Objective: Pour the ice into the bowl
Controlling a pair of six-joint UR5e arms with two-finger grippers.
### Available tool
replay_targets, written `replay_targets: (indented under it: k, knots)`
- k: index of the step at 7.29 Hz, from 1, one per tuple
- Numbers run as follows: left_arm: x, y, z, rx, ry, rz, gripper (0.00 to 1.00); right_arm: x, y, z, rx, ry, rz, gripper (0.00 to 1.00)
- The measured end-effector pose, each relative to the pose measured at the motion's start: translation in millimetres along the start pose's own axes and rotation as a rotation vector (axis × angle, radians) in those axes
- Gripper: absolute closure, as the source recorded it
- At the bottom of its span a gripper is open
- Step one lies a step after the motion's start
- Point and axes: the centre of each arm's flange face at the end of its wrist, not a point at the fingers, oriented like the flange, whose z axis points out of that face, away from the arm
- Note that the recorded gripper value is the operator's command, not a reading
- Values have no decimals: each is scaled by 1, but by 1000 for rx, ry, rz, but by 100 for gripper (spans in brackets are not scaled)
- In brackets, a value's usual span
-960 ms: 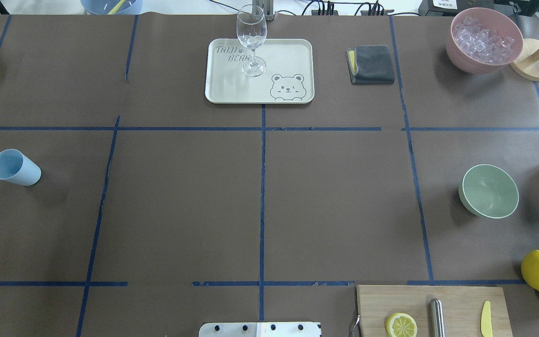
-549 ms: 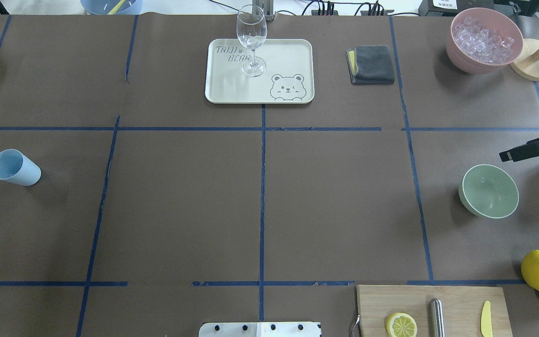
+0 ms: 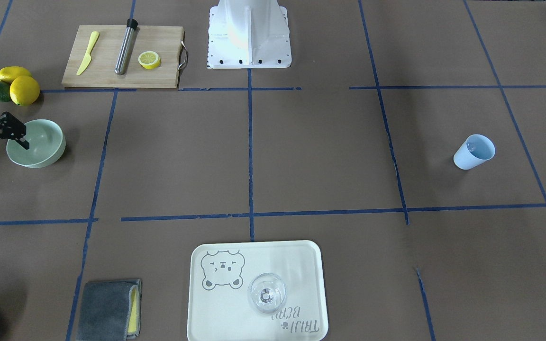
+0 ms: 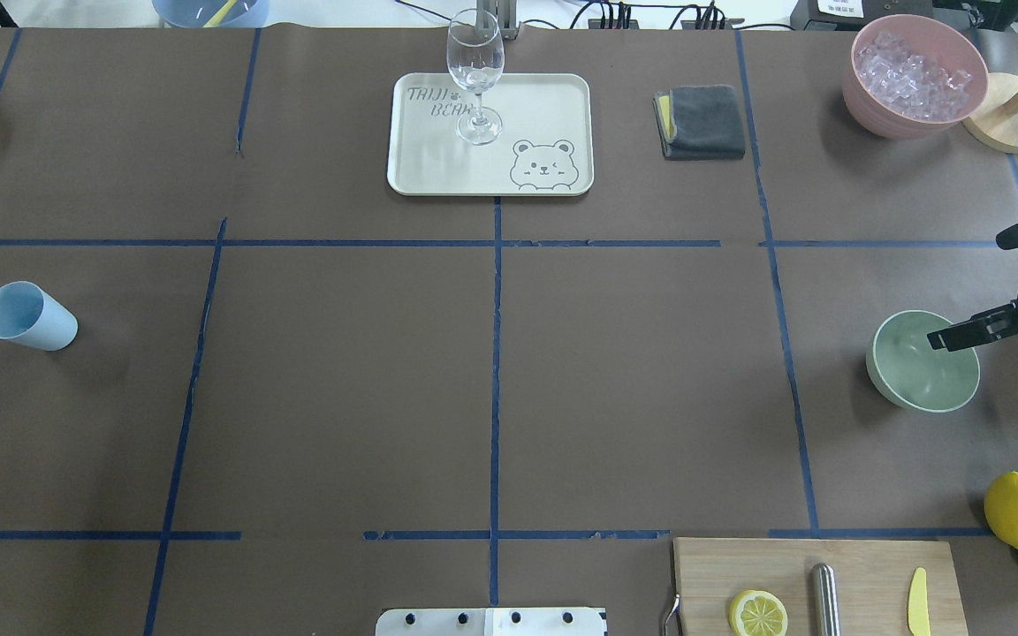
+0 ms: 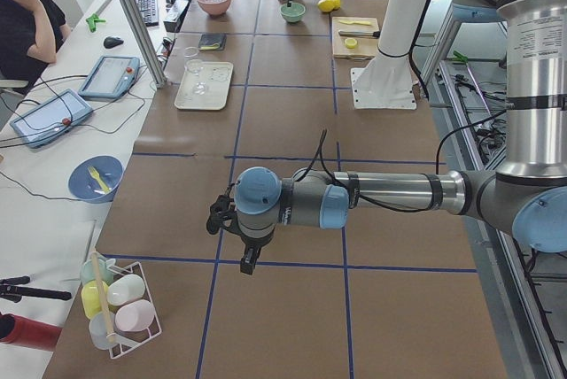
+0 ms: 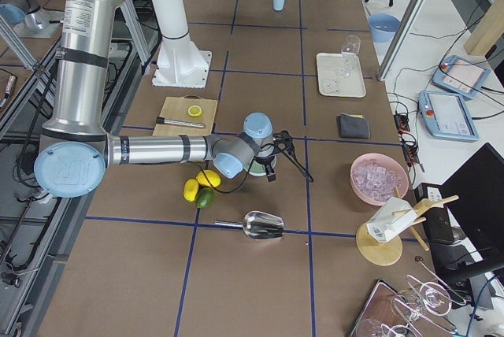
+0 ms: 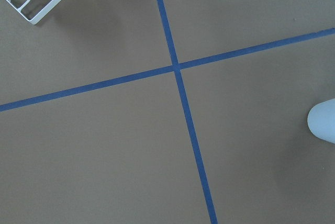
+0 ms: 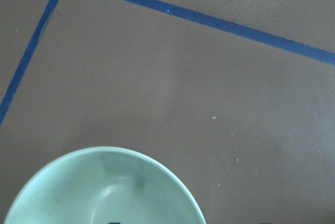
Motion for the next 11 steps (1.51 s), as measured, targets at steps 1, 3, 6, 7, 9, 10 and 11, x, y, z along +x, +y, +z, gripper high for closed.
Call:
replay_targets:
  k: [1, 3, 6, 7, 9, 10, 11]
  knots:
    - [0, 0, 0, 0, 0, 0, 0, 0, 2, 3, -6, 1, -6, 100]
    - [0, 0, 0, -1, 0, 0, 0, -1, 3, 4, -8, 2, -19, 100]
    - [0, 0, 0, 0, 0, 1, 0, -23, -14, -9, 26, -31, -3, 100]
    - [1, 0, 0, 0, 0, 2, 0, -49, -37, -20, 62, -63, 12, 100]
    - [1, 0, 0, 1, 1, 2, 0, -136, -101, -25, 107, -170, 86, 100]
    - [1, 0, 0, 1, 1, 2, 0, -191, -135, -26, 105, -214, 128, 100]
    - [1, 0, 0, 1, 1, 2, 0, -251, -164, -27, 92, -235, 164, 100]
